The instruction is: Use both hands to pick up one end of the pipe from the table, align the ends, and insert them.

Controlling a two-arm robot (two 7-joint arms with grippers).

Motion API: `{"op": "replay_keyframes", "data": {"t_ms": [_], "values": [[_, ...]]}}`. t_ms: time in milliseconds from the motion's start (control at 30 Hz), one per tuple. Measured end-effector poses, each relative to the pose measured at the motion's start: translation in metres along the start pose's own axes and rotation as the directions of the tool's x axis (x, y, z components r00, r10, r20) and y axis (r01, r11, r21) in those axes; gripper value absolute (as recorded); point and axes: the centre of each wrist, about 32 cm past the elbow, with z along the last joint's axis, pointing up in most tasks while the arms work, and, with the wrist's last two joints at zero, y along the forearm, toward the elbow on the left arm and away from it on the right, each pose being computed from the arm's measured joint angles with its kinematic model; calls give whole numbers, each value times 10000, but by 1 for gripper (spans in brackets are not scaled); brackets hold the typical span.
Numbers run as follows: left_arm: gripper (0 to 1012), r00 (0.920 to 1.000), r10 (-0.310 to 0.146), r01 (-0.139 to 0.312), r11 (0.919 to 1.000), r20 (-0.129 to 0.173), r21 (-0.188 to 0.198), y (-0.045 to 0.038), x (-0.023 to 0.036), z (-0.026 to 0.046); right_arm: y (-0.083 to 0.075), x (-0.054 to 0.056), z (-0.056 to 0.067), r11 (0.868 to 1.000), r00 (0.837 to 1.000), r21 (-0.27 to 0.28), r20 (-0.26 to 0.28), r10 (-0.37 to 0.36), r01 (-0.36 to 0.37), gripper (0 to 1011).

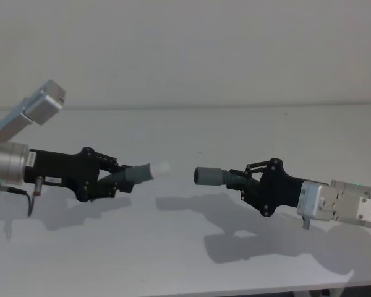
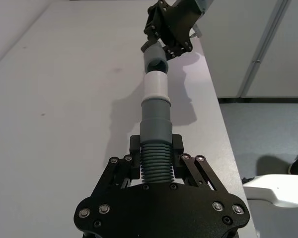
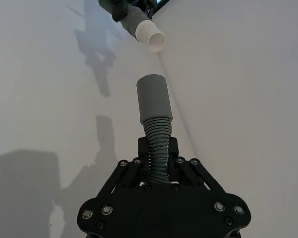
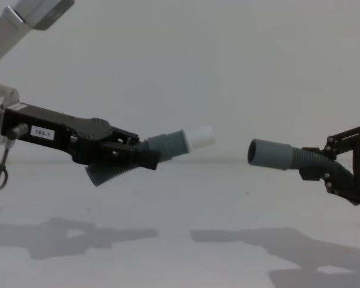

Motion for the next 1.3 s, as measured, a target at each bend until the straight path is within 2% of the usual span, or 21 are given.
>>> {"op": "replay_keyframes", "data": {"t_ms": [333,733,967,1300], "values": [[322,9991,-394,393,9992,-146,-110,-150,31,-44,7,-7,3,10000,10000,-50,47,-17,17,180],[322,9974,-674,674,9977,-266,-13,-259,86,-52,13,-12,6,10000,10000,-68,63,-35,36,180],[322,9965,-782,789,9966,-298,220,-294,137,-16,13,-13,6,10000,10000,-80,65,-34,35,180],[322,9957,-865,887,9934,-329,722,-262,223,93,13,-13,6,10000,10000,-88,69,-36,36,180]]}}
